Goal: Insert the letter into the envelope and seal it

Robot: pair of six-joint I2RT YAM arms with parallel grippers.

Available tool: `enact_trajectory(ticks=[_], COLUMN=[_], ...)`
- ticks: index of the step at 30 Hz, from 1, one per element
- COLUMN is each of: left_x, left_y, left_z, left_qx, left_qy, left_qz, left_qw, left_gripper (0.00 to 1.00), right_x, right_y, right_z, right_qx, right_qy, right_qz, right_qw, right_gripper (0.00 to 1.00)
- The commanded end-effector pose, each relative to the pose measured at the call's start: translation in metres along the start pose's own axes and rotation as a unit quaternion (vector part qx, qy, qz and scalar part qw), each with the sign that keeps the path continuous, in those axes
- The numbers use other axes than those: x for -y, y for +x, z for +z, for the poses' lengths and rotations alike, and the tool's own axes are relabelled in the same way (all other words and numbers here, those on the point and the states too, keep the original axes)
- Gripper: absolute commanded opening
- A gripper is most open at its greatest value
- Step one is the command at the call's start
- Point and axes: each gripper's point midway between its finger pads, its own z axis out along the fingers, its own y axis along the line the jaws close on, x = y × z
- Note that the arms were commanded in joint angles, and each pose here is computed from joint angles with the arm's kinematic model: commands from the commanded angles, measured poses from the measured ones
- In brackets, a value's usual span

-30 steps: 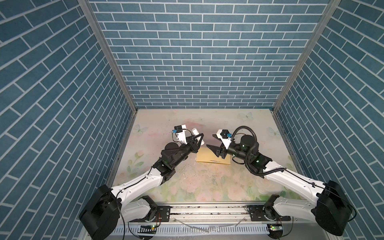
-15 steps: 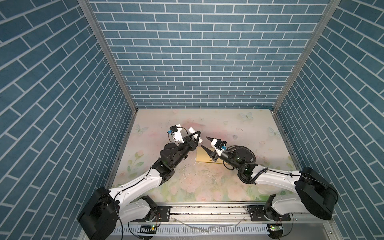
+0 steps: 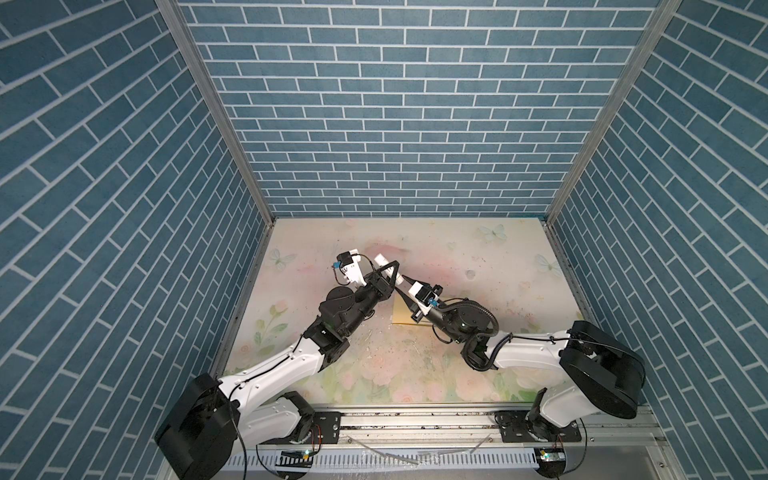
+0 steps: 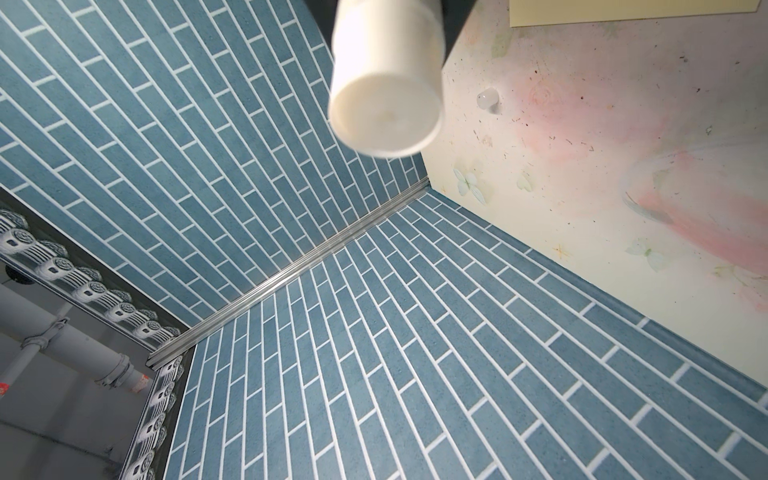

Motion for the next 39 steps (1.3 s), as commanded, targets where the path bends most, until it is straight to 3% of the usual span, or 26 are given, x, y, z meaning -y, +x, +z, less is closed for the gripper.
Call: enact_trajectory(ticks=[1,6,11,15,18,21,25,29,32,36,39], left_x=[0.007,0.006,0.004,0.007,0.013,0.02,0.029,0.033,0.034,0.032,0.028], left_y=[-0.006,-0.006,-0.005,-0.005,-0.005,-0.005,-0.004,-0.003,-0.005,-0.005,-0.007], left_z=[-0.003,-0.004,-0.004,-0.003,-0.003,-0.006,-0.007,-0.007,-0.007,-0.007,-0.005], left_qx=[0.012,0.014,0.013,0.016,0.019,0.027,0.03,0.031,0.034,0.034,0.035], left_qy=[0.016,0.016,0.016,0.028,0.049,0.074,0.103,0.116,0.118,0.112,0.096], left_qz=[-0.001,-0.002,-0.001,0.012,0.034,0.058,0.08,0.09,0.094,0.091,0.075], left_qw=[1.0,1.0,1.0,0.999,0.998,0.995,0.991,0.989,0.988,0.989,0.992], left_gripper=[0.0,0.0,0.0,0.0,0.0,0.0,0.0,0.0,0.0,0.0,0.0], right_x=[0.013,0.013,0.012,0.012,0.022,0.042,0.066,0.075,0.075,0.072,0.071], right_y=[-0.03,-0.033,-0.036,-0.044,-0.052,-0.06,-0.069,-0.076,-0.073,-0.072,-0.069], right_z=[0.009,0.011,0.012,0.014,0.016,0.017,0.021,0.024,0.027,0.028,0.025], right_qx=[0.049,0.054,0.056,0.056,0.052,0.062,0.078,0.094,0.092,0.087,0.073], right_qy=[0.042,0.052,0.051,0.037,0.024,-0.009,-0.056,-0.093,-0.112,-0.131,-0.117], right_qz=[-0.02,-0.02,-0.001,0.052,0.148,0.293,0.452,0.536,0.574,0.587,0.553], right_qw=[0.998,0.997,0.997,0.996,0.987,0.954,0.887,0.834,0.806,0.794,0.821], right_gripper=[0.32,0.26,0.06,0.0,0.0,0.0,0.0,0.0,0.0,0.03,0.19])
